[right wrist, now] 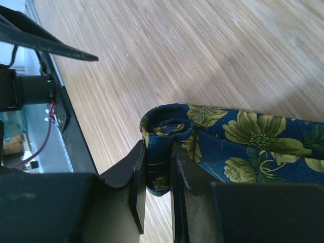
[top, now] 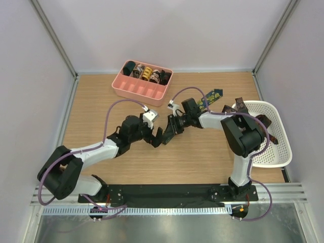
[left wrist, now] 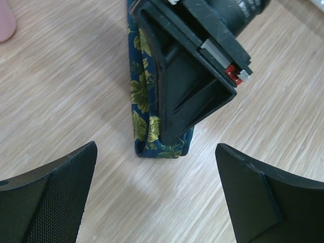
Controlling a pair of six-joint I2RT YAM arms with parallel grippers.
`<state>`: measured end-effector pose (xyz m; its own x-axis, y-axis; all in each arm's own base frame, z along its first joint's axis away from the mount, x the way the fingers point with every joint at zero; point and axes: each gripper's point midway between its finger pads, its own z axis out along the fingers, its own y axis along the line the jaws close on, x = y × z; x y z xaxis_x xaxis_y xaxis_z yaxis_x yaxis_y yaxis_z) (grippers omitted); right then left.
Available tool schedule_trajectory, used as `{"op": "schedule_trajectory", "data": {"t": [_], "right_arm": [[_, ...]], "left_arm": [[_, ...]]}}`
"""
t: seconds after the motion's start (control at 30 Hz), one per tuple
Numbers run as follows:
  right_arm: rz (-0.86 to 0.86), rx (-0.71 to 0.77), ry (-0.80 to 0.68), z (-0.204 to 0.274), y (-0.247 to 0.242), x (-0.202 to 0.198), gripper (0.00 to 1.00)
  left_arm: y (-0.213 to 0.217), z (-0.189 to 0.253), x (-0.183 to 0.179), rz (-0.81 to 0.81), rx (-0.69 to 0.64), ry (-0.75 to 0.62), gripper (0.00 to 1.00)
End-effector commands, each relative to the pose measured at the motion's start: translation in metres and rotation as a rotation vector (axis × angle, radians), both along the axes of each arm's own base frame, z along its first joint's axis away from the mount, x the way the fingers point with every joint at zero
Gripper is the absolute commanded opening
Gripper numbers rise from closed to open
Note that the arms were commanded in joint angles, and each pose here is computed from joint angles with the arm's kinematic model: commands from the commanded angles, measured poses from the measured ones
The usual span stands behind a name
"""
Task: Roll the ties
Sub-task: Roll the tie
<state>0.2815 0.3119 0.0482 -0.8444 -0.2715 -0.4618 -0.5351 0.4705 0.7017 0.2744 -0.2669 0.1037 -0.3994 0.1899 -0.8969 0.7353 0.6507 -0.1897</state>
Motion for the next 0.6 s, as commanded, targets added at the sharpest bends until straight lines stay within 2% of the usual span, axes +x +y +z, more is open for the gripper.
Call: {"op": "schedule_trajectory", "data": {"t": [0.0, 0.2, 0.4, 0.57], "right_arm": [[-0.012, 0.083, 0.004, 0.003, 0.003, 0.008, 0.01], [-0.032, 0.117, 0.029, 0.003, -0.003, 0.014, 0.01], [-0.049, 0.151, 0.059, -0.001, -0.008, 0.016, 0.01], [-0.065, 0.176, 0.072, -0.001, -0.011, 0.02, 0.01]], "left_arm": [[-0.017, 0.009, 0.001, -0.124, 0.057, -0.079, 1.0], [-0.021, -0.028, -0.001, -0.216, 0.254, -0.03, 1.0], [-0.021, -0.053, 0.007, -0.236, 0.38, 0.042, 1.0], [-0.022, -0.065, 0.011, -0.238, 0.422, 0.083, 0.98]]}}
